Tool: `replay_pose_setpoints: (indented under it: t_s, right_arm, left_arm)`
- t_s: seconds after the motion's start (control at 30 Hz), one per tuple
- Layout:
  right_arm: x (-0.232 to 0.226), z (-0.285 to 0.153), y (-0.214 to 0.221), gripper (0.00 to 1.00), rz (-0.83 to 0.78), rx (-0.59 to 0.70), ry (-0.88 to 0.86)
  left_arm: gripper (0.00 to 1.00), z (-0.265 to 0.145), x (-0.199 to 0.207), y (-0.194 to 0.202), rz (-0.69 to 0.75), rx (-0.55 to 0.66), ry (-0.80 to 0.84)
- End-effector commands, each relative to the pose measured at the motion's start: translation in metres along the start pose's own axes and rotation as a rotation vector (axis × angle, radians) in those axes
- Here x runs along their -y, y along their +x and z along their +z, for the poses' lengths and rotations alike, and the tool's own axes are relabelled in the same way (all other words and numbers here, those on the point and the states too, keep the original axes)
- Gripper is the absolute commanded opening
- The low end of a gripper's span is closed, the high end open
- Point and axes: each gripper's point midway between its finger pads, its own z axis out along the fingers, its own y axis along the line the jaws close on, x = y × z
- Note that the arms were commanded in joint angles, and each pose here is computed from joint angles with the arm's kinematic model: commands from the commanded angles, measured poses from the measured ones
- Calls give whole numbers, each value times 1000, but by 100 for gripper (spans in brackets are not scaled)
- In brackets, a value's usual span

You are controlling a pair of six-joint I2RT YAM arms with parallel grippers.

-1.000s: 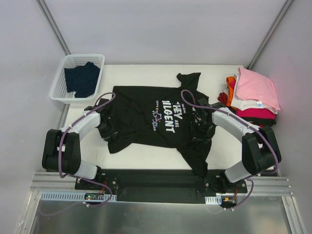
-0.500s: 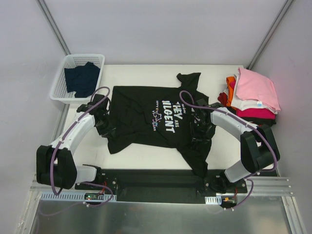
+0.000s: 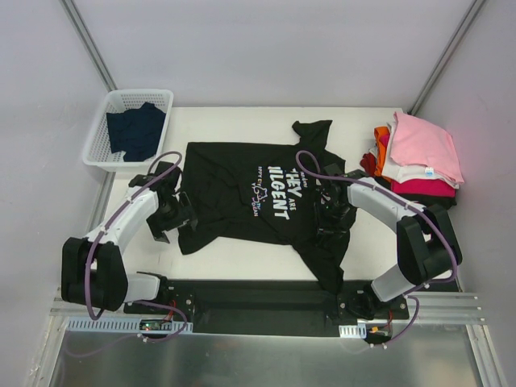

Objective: Fold and stack the t-shirts
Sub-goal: Flatten out the tshirt

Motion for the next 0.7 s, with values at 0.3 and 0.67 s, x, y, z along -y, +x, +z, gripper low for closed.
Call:
replay_pose_setpoints:
  t_s: [0.3,0.67]
  right_arm:
    - [0,-50,21,31,3,183,-53]
    - [-4,-54,-7,31,21,215,-6]
  left_arm:
    - [79,-12,5,-41,-27,126,-46]
    - [79,-7,19,-49,-67,177,37]
